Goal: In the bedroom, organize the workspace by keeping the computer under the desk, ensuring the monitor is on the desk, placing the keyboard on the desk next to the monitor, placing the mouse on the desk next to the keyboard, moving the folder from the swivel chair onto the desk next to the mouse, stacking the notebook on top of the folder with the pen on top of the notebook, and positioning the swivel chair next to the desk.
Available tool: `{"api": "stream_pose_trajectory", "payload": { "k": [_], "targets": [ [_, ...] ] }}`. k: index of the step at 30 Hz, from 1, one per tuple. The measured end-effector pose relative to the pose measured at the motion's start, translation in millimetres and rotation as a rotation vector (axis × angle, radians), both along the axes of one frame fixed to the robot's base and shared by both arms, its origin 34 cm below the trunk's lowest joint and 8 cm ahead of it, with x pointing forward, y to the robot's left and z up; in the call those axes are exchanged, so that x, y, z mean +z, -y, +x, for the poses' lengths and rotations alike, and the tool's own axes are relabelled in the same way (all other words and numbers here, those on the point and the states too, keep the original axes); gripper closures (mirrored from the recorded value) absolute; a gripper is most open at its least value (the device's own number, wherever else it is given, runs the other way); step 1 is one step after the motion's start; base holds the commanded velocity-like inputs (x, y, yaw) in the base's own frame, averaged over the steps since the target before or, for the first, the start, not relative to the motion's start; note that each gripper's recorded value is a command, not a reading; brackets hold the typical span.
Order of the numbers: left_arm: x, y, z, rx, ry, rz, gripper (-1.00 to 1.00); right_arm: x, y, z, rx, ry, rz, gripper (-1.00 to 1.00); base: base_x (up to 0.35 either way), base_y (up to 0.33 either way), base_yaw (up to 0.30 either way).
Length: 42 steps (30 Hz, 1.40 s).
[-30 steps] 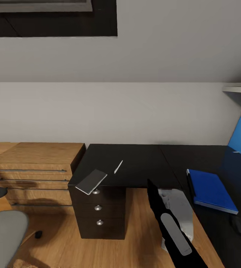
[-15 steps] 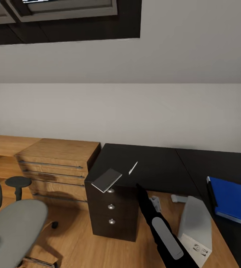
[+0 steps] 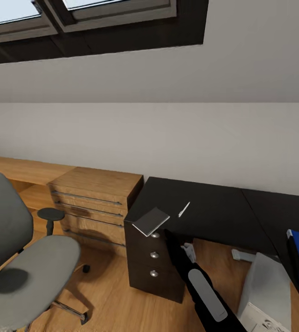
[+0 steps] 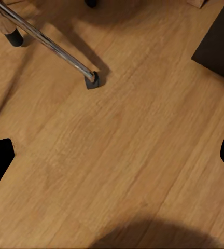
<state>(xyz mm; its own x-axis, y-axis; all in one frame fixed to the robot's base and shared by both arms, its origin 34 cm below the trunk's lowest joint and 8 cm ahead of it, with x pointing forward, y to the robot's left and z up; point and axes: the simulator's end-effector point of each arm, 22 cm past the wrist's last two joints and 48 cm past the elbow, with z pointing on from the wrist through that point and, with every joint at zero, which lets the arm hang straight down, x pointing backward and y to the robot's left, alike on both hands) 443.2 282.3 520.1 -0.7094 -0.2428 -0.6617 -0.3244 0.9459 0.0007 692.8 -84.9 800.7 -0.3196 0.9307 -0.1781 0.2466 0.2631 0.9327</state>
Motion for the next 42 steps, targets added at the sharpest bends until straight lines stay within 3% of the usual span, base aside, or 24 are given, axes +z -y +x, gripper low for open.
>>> {"api": "stream_pose_trajectory", "payload": {
  "k": [9,20,42],
  "targets": [
    [-13.5,0.4,2.1,0.000,0.009,0.000,-1.00,-14.1,-14.1,-5.3,0.066,0.000,0.014,-1.00,0.000,0.000,0.165],
    [-32.7,0.1,1.5,0.001,0.017,0.001,-1.00,-27.6,-15.3,-5.7,0.060,0.015,0.080,-1.00,0.000,0.000,0.008],
    [-51.4,0.1,19.6,0.009,0.116,0.000,-1.00,-67.1,-13.3,-9.8,0.052,0.025,0.085,-1.00,0.000,0.000,0.000]
  ]
}}
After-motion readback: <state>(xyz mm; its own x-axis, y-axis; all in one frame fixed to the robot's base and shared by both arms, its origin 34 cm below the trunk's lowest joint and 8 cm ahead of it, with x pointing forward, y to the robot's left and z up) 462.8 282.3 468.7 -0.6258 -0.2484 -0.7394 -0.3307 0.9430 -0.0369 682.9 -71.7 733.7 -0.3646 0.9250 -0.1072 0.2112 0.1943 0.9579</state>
